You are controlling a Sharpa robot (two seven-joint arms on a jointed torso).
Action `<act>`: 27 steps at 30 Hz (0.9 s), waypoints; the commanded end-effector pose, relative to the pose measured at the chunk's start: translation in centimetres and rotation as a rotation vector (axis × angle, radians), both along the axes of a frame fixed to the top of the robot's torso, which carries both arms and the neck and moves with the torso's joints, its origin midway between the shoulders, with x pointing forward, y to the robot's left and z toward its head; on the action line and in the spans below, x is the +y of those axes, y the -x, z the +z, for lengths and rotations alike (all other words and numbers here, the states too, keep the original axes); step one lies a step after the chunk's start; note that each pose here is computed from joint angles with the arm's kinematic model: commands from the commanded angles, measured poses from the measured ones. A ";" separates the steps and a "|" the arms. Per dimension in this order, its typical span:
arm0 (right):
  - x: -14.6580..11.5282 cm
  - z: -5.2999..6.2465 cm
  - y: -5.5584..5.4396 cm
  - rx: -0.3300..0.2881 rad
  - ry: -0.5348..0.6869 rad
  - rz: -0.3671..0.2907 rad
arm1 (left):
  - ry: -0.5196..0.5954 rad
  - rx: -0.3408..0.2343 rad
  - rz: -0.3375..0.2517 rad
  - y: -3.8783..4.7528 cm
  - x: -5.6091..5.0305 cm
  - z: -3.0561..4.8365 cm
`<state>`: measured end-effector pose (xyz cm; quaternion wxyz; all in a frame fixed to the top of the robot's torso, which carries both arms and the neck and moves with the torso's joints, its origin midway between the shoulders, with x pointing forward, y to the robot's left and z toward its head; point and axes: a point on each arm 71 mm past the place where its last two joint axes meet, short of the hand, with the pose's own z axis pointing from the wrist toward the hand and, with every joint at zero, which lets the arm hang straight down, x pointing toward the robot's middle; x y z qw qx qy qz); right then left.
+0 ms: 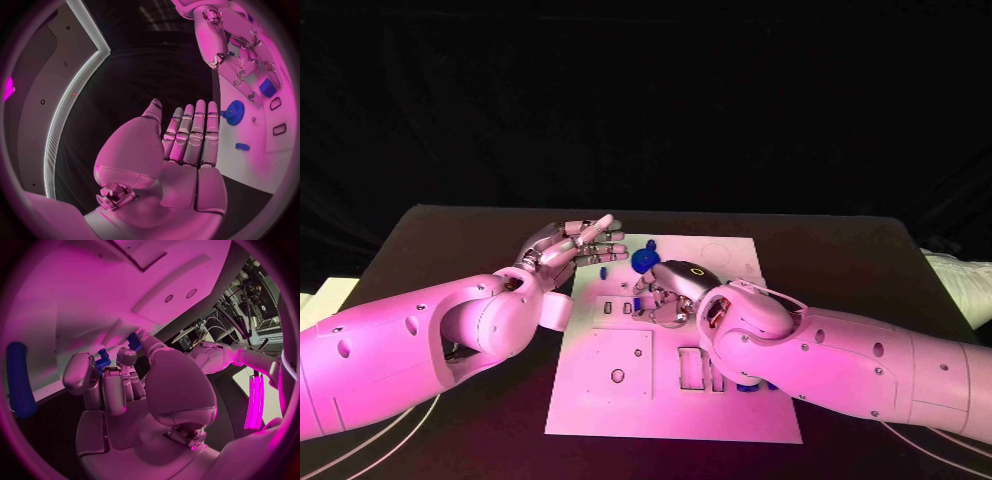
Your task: Assemble the parts on the task board
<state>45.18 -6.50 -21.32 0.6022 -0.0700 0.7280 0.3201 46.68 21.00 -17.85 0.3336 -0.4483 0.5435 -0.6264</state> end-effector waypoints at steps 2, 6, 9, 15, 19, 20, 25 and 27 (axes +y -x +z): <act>-0.1 0.6 0.1 -0.048 -0.073 -0.016 | 0.011 -0.002 -0.017 0.01 -0.2 0.05; -0.2 0.9 0.4 -0.070 -0.110 -0.012 | 0.010 -0.001 -0.016 -0.02 -0.1 0.03; -0.3 1.4 0.7 -0.098 -0.152 -0.003 | 0.010 -0.001 -0.016 -0.04 -0.1 0.01; -1.0 2.4 1.6 -0.118 -0.228 0.059 | -0.004 0.006 -0.003 -0.18 0.2 -0.14; -2.0 3.6 1.9 -0.060 -0.256 0.146 | -0.042 0.013 0.001 -0.31 0.5 -0.34; -2.4 4.1 2.0 -0.033 -0.265 0.168 | -0.063 0.019 -0.004 -0.33 0.6 -0.45; -4.9 6.0 1.7 0.124 -0.306 0.222 | -0.214 0.080 -0.064 -0.25 0.9 -1.25; -6.1 6.7 1.5 0.159 -0.339 0.215 | -0.296 0.104 -0.112 -0.17 0.9 -1.57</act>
